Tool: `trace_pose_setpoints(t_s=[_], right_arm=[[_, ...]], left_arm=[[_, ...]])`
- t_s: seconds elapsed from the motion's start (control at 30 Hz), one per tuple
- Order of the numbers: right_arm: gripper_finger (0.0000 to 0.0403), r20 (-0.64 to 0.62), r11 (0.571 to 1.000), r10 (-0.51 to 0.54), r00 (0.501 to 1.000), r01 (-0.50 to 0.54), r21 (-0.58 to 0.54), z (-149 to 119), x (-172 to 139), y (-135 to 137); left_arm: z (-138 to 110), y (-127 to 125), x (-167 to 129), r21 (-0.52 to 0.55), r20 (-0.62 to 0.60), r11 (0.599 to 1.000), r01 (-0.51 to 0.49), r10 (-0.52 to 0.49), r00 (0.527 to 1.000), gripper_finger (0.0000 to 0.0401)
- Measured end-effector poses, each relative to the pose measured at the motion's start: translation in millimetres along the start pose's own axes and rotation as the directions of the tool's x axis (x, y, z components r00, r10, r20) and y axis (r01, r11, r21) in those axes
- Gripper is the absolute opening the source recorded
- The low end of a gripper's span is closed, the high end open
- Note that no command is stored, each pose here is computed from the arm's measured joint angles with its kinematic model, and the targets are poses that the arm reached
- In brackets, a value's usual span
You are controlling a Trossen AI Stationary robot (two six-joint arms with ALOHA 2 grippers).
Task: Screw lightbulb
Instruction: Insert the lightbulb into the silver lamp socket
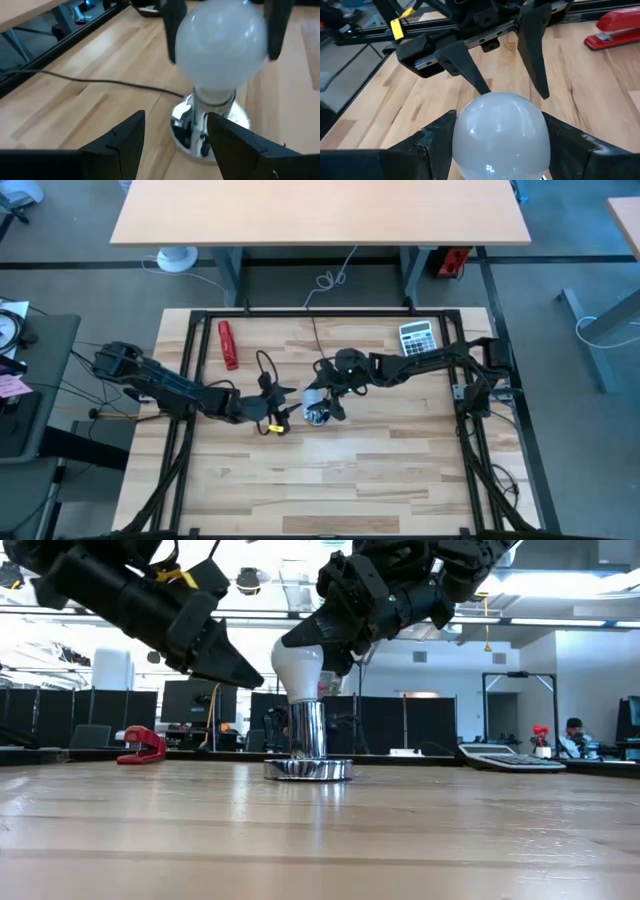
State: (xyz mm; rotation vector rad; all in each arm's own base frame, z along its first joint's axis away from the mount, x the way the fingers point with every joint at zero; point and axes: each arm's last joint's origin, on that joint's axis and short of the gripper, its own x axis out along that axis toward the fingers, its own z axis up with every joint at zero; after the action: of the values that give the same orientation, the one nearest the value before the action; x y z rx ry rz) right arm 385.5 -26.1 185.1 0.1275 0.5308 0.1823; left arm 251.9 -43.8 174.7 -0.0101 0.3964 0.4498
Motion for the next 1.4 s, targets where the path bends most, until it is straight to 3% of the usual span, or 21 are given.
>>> trace_pose_setpoints(t_s=[0.27, 0.47, 0.83, 1.1, 1.27, 1.4], right_arm=[[0.0255, -0.008, 0.992, -0.125, 0.992, 0.125, 0.033, -2, 7, 26], [0.0255, 0.005, 0.959, -0.268, 0.963, 0.267, 0.099, -5, 12, 51], [0.0255, 0.081, 0.797, -0.561, 0.824, 0.512, 0.32, -13, 13, 99], [0.0255, 0.076, 0.719, -0.635, 0.769, 0.552, 0.423, -29, 27, 103], [0.0255, 0.082, 0.696, -0.646, 0.759, 0.54, 0.473, -30, 29, 102], [0.0255, 0.09, 0.689, -0.657, 0.749, 0.547, 0.476, -28, 29, 105]], left_arm=[[-7, -2, -6, 0.004, -0.006, 1.0, -0.026, 0.026, 1.0, 0.0203], [-11, 1, -6, 0.018, -0.039, 0.998, -0.066, 0.067, 0.997, 0.0203], [-17, 2, -7, 0.039, -0.08, 0.995, -0.091, 0.094, 0.992, 0.0203], [-10, -2, -7, 0.048, -0.024, 0.998, -0.047, 0.049, 0.999, 0.0203], [-3, -8, -6, 0.037, 0.027, 0.998, 0.056, -0.057, 0.998, 0.0203], [-5, -9, -6, 0.017, 0.073, 0.997, 0.075, -0.076, 0.994, 0.0203]])
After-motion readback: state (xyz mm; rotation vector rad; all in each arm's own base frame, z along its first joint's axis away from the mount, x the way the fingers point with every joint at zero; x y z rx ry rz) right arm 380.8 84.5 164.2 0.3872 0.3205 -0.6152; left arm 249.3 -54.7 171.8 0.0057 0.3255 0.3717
